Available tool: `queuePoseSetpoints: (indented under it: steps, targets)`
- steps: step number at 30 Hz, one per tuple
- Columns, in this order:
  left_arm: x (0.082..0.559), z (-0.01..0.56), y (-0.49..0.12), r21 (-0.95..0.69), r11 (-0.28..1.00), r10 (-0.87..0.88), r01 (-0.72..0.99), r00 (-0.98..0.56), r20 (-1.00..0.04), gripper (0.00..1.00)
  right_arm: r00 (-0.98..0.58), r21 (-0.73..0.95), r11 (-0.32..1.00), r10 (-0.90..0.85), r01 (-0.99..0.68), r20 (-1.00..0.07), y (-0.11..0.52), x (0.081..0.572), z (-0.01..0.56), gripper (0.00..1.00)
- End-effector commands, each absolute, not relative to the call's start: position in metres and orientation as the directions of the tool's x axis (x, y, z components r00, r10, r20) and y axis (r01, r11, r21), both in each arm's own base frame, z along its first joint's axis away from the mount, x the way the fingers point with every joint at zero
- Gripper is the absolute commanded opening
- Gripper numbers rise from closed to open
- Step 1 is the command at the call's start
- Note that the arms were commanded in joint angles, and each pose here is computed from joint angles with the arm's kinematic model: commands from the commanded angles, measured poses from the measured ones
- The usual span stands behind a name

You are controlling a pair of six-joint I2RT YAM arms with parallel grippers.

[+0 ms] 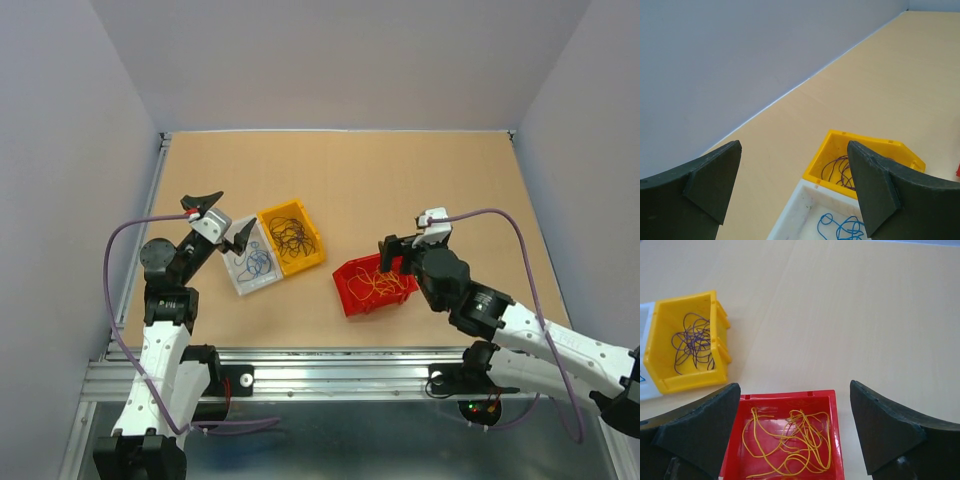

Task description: Untangle the cables

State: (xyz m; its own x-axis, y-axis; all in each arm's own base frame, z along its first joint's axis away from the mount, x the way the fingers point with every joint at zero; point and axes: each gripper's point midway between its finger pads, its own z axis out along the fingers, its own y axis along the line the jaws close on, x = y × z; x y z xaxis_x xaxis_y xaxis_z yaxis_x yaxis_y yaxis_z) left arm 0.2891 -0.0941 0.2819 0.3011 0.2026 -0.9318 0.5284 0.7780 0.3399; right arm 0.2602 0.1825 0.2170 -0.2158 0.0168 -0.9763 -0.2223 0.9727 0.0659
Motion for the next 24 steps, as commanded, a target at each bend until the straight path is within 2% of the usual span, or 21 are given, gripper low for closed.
queuePoseSetpoints:
  steps: [1, 7, 10, 16, 24]
  targets:
    - [0.291, 0.296, -0.086, 0.361, 0.809, 0.21, 0.463, 0.345, -0.915, 0.98, -0.144, 0.127, 0.978, 0.104, -0.165, -0.984, 0.157, 0.253, 0.233, 0.95]
    - [0.308, 0.308, -0.048, 0.247, 0.933, 0.163, 0.261, 0.305, -0.938, 0.98, -0.019, 0.269, 0.959, 0.268, -0.092, -0.963, 0.116, 0.238, 0.256, 0.95]
    - [0.312, 0.312, -0.036, 0.219, 0.955, 0.154, 0.199, 0.298, -0.942, 0.98, 0.045, 0.34, 0.939, 0.342, -0.042, -0.939, 0.092, 0.231, 0.266, 0.96]
    - [0.308, 0.313, -0.038, 0.225, 0.952, 0.154, 0.205, 0.314, -0.937, 0.98, 0.106, 0.425, 0.905, 0.425, -0.024, -0.899, 0.071, 0.221, 0.271, 0.96]
    - [0.308, 0.313, -0.038, 0.225, 0.952, 0.154, 0.207, 0.313, -0.937, 0.98, 0.108, 0.428, 0.903, 0.429, -0.032, -0.897, 0.072, 0.22, 0.272, 0.96]
